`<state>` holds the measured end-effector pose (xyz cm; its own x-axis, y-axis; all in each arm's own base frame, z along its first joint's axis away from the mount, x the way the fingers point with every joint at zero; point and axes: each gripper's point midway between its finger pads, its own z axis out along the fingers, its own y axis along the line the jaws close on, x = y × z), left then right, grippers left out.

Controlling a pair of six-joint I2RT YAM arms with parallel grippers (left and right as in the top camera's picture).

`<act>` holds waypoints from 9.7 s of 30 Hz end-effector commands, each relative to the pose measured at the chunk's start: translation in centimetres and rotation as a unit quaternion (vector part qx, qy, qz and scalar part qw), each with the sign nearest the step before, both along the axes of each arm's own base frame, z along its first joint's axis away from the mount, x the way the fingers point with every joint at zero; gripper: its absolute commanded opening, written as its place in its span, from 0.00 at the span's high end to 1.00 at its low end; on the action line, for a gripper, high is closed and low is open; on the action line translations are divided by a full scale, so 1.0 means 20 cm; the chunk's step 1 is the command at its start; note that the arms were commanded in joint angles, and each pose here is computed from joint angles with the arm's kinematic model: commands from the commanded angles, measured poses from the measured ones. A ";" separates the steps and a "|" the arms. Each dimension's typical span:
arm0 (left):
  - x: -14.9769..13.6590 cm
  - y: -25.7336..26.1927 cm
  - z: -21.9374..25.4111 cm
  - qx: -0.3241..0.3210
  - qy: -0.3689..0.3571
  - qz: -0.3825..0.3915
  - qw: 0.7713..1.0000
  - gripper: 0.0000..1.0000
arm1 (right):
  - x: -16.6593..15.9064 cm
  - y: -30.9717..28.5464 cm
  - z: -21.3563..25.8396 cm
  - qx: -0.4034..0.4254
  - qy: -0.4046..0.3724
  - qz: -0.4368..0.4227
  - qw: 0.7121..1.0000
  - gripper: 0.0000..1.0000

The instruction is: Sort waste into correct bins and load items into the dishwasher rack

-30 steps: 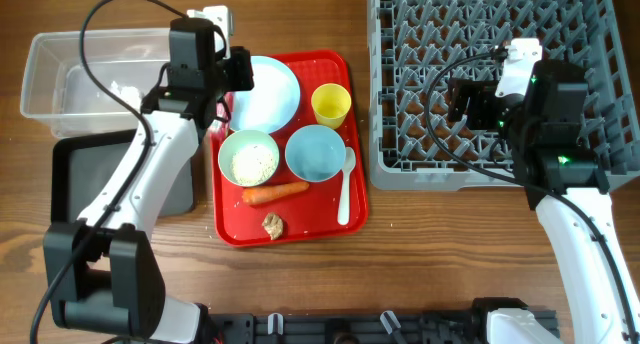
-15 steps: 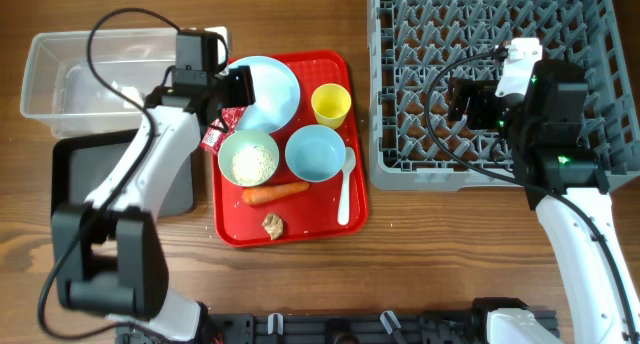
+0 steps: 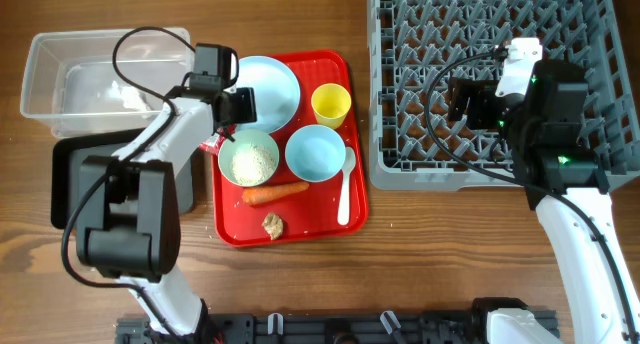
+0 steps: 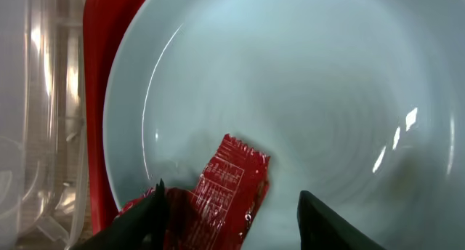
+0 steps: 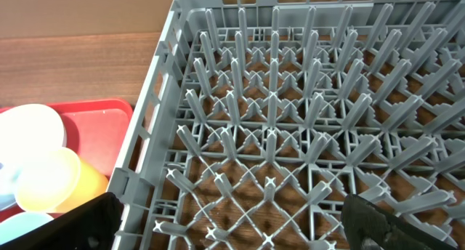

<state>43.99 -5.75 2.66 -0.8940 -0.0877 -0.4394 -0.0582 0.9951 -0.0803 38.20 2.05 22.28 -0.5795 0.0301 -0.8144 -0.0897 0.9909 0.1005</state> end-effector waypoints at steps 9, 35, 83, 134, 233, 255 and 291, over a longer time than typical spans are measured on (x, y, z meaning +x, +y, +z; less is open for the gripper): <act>0.07 0.03 0.01 0.012 -0.028 0.007 1.000 0.96 | 0.01 0.01 0.05 0.009 -0.012 0.004 1.000 0.00; 0.15 1.04 0.66 0.039 -0.198 0.223 0.954 0.83 | 0.02 0.01 0.07 0.009 -0.021 0.004 1.000 0.00; -0.01 -0.89 0.15 -0.136 -0.062 -0.168 0.974 0.64 | 0.01 0.01 0.05 0.010 -0.013 0.003 1.000 0.00; -0.37 -1.11 1.03 -0.590 0.030 -0.376 0.714 0.96 | 0.00 0.73 0.21 0.207 -0.152 0.477 0.840 0.00; 0.17 -0.12 0.63 -0.123 -0.150 -0.002 0.981 0.53 | -0.17 -0.90 -0.01 0.029 0.122 -0.288 0.949 0.58; 0.14 -0.11 0.60 -0.121 -0.132 0.000 0.984 0.53 | -0.12 -1.12 -0.36 0.025 0.194 -0.334 0.922 0.09; -0.05 -0.13 0.46 -0.128 -0.036 0.002 0.991 0.28 | 0.27 0.44 0.09 0.050 0.025 0.149 0.987 0.05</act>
